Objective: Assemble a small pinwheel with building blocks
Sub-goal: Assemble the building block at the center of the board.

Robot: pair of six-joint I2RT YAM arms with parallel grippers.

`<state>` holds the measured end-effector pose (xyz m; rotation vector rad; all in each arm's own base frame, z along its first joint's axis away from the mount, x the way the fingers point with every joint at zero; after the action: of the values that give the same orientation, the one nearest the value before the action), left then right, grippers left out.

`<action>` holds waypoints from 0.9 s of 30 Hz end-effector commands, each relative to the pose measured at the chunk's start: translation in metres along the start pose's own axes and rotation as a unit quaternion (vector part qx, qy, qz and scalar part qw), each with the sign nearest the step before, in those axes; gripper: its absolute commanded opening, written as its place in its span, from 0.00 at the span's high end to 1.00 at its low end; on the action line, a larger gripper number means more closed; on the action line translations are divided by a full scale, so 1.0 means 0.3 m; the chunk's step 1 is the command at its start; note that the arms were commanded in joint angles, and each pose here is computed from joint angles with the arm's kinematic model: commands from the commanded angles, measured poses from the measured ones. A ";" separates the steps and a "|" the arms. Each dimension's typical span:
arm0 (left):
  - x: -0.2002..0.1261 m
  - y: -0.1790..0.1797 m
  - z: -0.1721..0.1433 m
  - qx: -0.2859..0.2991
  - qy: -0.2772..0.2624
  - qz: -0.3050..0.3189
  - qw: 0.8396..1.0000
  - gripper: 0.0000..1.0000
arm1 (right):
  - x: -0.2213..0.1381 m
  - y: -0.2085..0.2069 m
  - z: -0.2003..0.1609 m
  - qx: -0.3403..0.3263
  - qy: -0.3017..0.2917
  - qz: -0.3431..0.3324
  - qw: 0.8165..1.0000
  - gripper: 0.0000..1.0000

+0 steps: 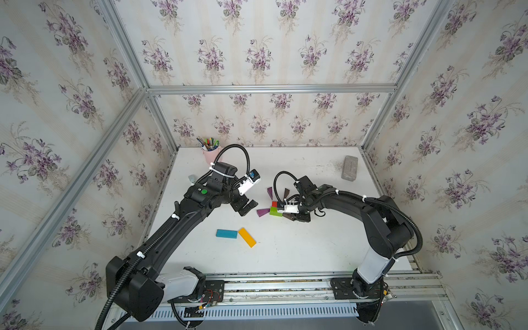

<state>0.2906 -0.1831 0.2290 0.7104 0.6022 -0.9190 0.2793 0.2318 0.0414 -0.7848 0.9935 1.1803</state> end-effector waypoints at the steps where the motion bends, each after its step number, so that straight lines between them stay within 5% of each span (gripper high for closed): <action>1: -0.004 0.003 0.004 0.000 -0.001 0.001 1.000 0.00 | 0.013 0.007 -0.019 -0.002 0.015 0.006 1.000 0.88; 21: 0.003 0.038 -0.013 -0.039 0.014 0.017 0.999 0.00 | 0.002 -0.029 -0.049 0.009 0.025 -0.017 1.000 0.88; 27: 0.002 0.009 -0.003 -0.018 -0.002 -0.004 1.000 0.00 | -0.003 -0.031 -0.043 0.012 0.018 -0.023 1.000 0.72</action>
<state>0.2968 -0.1778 0.2286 0.6744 0.6313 -0.8754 0.2857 0.2245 0.0408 -0.7821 0.9972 1.1418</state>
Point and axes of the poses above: each gripper's point midway between its finger pads, its own x axis out along the fingers, its own y axis along the line the jaws close on, z = x × y, the point moved 1 cm from there along -x, back along the fingers, and after that the axes turned 13 degrees about x, right-handed, at the moved point
